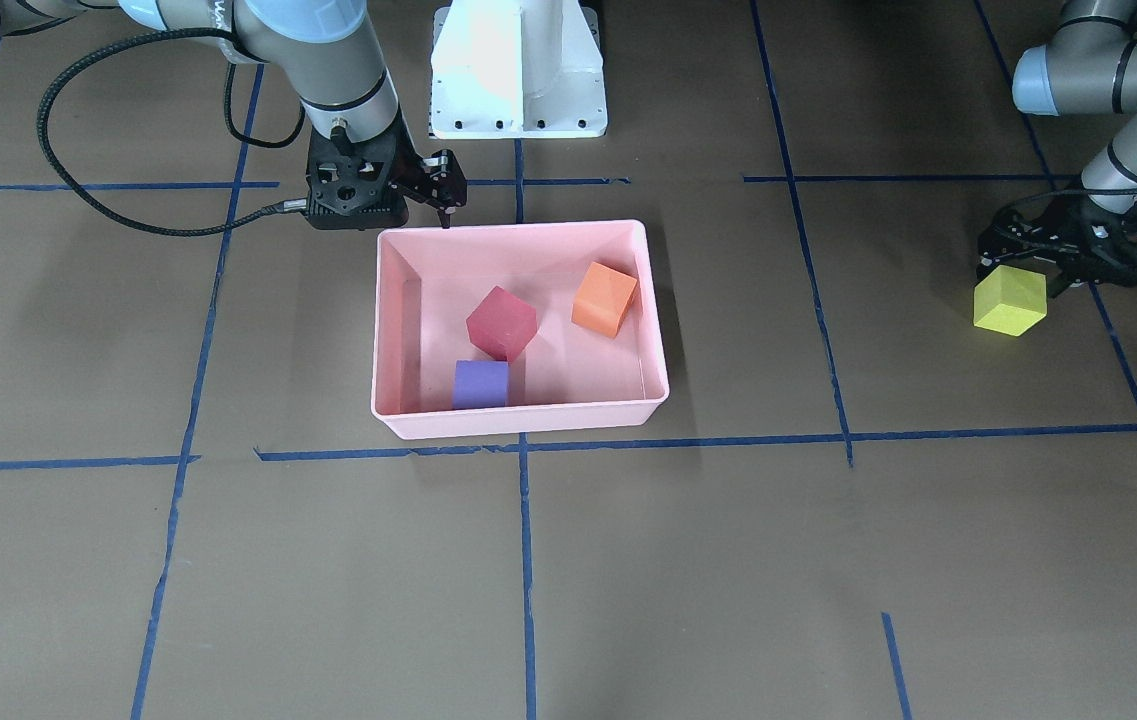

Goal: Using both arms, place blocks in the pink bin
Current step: 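Grasp the yellow cube with the left gripper while the right gripper hovers over the bin, then lift the yellow cube with the left gripper while the right gripper withdraws from the bin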

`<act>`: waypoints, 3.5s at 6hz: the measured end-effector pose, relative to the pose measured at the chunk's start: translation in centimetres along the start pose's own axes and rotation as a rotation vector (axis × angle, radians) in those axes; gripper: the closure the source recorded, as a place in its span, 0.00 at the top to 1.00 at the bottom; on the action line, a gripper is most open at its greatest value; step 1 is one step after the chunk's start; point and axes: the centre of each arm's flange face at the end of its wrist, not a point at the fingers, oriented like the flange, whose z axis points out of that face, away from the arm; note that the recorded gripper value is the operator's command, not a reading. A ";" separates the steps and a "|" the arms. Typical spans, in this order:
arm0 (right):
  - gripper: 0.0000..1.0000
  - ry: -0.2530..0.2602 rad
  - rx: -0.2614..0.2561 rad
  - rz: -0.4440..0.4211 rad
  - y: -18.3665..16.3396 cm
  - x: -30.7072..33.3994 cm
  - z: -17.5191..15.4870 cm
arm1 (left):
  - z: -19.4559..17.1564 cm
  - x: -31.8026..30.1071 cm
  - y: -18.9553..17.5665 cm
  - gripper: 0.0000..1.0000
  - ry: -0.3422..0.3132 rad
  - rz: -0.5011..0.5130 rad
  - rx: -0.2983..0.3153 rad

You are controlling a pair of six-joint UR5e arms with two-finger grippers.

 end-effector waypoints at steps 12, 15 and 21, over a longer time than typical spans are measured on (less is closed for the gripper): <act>1.00 -0.005 0.027 -0.009 -1.2 1.6 -1.5 | 1.2 3.1 -4.3 0.60 0.007 0.024 0.014; 1.00 0.029 0.041 -0.133 -5.9 9.5 -3.5 | -8.1 14.8 -15.1 0.61 -0.016 -0.045 -0.001; 1.00 0.103 -0.022 -0.452 -9.5 34.9 -6.8 | -9.5 48.9 -24.3 1.00 0.036 -0.348 -0.043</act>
